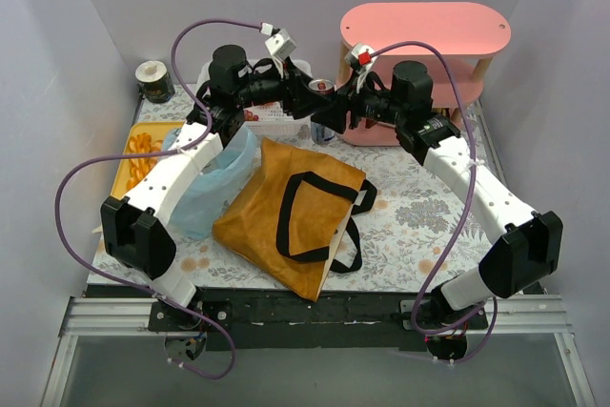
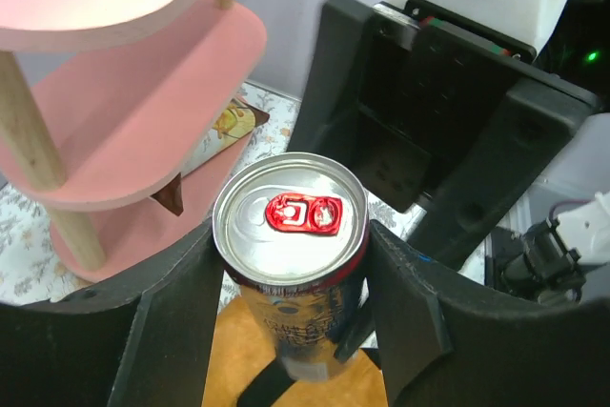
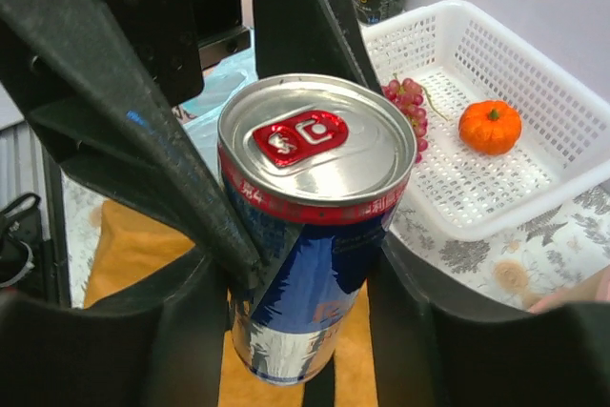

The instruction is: Untie the knot of the grocery bags and take out the mixed food

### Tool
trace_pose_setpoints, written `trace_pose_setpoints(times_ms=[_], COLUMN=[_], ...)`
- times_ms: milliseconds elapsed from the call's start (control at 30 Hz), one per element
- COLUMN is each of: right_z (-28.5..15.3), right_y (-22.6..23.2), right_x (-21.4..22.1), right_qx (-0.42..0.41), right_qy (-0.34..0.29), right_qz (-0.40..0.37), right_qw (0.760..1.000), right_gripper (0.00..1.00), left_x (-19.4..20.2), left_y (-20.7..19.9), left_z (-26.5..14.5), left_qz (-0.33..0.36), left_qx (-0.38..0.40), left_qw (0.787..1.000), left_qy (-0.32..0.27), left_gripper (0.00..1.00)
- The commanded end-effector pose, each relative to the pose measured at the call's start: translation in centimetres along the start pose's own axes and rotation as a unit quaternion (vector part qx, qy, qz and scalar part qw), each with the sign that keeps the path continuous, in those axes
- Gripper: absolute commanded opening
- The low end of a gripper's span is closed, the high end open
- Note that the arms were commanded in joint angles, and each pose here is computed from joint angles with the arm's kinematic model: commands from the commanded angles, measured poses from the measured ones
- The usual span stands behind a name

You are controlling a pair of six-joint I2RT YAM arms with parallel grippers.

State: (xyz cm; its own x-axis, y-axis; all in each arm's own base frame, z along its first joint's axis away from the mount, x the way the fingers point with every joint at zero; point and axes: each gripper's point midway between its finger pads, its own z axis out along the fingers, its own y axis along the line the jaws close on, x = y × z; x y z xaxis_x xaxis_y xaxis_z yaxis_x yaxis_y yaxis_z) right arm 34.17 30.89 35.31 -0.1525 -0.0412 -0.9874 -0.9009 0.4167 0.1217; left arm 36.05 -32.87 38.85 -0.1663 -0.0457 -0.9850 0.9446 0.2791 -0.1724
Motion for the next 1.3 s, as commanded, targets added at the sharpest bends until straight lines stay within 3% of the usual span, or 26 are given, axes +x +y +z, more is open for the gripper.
trace_pose_setpoints(times_ms=[0, 33, 67, 133, 200, 233, 300, 333, 467, 533, 567, 633, 867, 1267], right_z=[-0.1, -0.2, -0.2, -0.4, -0.6, -0.9, -1.4, -2.1, -4.7, -5.9, -6.8, -7.9, -11.3, -10.3], right_y=[1.8, 1.9, 1.8, 1.6, 1.5, 1.3, 1.0, 0.5, -1.8, -4.1, -4.2, -6.9, -14.2, -22.0], right_x=[-3.5, -3.3, -3.1, -2.6, -2.3, -2.5, -3.2, -4.2, -9.2, -11.3, -14.1, -15.5, -19.6, -19.8], right_qx=[-0.041, -0.042, -0.038, -0.03, -0.028, -0.025, -0.021, -0.016, 0.02, 0.046, 0.053, 0.088, 0.214, 0.303], right_qy=[-0.043, -0.041, -0.04, -0.035, -0.033, -0.036, -0.044, -0.054, -0.111, -0.128, -0.15, -0.157, -0.22, -0.218], right_qz=[-0.012, -0.011, -0.009, -0.006, -0.008, -0.011, -0.022, -0.031, -0.077, -0.09, -0.116, -0.138, -0.195, -0.207], right_qw=[0.998, 0.998, 0.998, 0.999, 0.999, 0.999, 0.999, 0.998, 0.991, 0.987, 0.98, 0.974, 0.932, 0.904], right_gripper=[0.32, 0.06, 0.01, 0.01, 0.01, 0.01, 0.01, 0.01, 0.01, 0.01, 0.01, 0.01, 0.01, 0.01], left_x=[-5.7, -5.7, -5.9, -6.3, -7.1, -7.8, -9.5, -10.2, -15.6, -16.4, -16.4, -15.9, -13.4, -11.5], left_y=[-3.2, -3.2, -3.1, -2.8, -1.9, -1.5, -0.4, 0.0, 3.1, 4.3, 4.5, 5.4, 5.8, 5.7], left_z=[-1.7, -1.7, -1.7, -1.6, -1.7, -1.7, -2.2, -2.5, -5.6, -6.8, -7.1, -7.6, -7.3, -7.3], left_qz=[0.07, 0.072, 0.074, 0.07, 0.066, 0.071, 0.084, 0.108, 0.175, 0.206, 0.211, 0.21, 0.18, 0.17], left_qx=[0.004, 0.002, -0.001, -0.007, -0.035, -0.05, -0.09, -0.106, -0.229, -0.273, -0.284, -0.309, -0.307, -0.297], left_qw=[0.996, 0.996, 0.996, 0.995, 0.994, 0.992, 0.987, 0.982, 0.944, 0.925, 0.921, 0.914, 0.925, 0.934], left_qy=[-0.056, -0.057, -0.059, -0.064, -0.078, -0.088, -0.107, -0.111, -0.161, -0.163, -0.163, -0.157, -0.131, -0.101], left_gripper=[0.0, 0.0, 0.0, 0.0, 0.3, 0.6, 0.78, 0.98, 0.98, 0.98, 0.98, 0.98, 0.98, 0.98])
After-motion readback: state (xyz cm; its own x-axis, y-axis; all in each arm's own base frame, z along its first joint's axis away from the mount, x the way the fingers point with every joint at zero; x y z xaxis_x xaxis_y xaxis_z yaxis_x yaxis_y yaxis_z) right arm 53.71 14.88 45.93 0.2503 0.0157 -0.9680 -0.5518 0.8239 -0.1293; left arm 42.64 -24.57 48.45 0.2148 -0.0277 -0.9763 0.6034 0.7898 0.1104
